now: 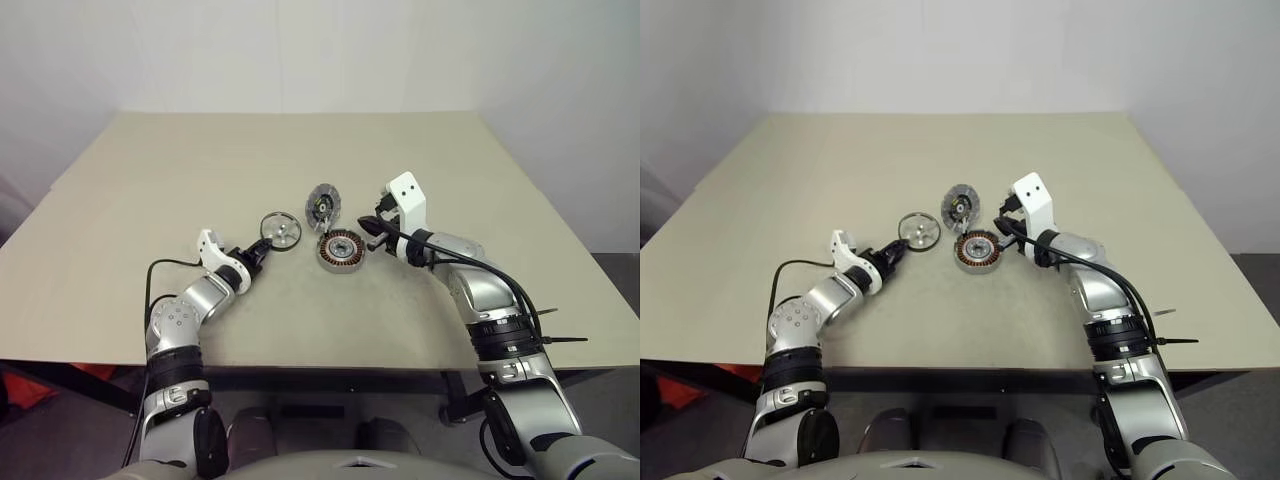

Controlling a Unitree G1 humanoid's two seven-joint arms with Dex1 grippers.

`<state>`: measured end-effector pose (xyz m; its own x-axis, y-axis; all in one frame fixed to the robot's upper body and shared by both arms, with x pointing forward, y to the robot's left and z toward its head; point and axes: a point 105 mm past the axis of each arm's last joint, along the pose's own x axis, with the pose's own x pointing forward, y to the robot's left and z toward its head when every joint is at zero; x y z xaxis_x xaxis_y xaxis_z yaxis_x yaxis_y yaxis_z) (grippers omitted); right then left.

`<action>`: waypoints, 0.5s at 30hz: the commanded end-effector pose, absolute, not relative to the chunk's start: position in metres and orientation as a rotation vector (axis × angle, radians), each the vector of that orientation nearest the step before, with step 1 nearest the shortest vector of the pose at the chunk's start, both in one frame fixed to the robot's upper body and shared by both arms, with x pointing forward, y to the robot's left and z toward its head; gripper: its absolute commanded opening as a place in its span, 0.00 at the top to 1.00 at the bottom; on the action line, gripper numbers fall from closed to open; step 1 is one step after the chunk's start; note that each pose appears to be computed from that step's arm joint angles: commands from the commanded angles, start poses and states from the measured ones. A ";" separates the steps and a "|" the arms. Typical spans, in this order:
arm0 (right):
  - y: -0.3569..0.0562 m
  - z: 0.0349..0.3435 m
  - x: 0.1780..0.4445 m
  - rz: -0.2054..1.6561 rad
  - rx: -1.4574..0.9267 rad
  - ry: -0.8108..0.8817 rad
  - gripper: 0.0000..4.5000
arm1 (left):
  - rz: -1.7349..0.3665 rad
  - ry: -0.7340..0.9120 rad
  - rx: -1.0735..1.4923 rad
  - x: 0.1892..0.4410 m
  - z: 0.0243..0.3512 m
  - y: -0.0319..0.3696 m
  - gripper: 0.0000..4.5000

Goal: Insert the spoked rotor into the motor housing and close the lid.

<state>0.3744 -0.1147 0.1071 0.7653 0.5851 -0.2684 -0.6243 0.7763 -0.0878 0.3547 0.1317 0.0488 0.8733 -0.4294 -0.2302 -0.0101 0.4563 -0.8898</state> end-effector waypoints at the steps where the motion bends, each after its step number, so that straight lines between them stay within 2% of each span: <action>1: -0.115 0.127 0.377 0.654 -0.177 0.156 1.00 | -0.302 0.443 -1.065 0.353 0.052 0.130 0.76; 7: -0.115 0.126 0.377 0.655 -0.182 0.157 1.00 | -0.345 0.403 -1.063 0.351 0.061 0.131 0.76; 10: -0.115 0.127 0.377 0.654 -0.182 0.156 1.00 | -0.344 0.395 -1.064 0.351 0.061 0.134 0.88; 12: -0.115 0.127 0.377 0.654 -0.182 0.156 1.00 | -0.345 0.394 -1.064 0.351 0.061 0.134 0.99; 15: -0.115 0.127 0.377 0.654 -0.182 0.156 1.00 | -0.345 0.394 -1.064 0.350 0.061 0.134 0.99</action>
<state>0.3744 -0.1145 0.1074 0.7658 0.5857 -0.2656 -0.6245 0.7758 -0.0898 0.3500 0.1306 0.0568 0.8725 -0.4614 -0.1606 0.0690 0.4419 -0.8944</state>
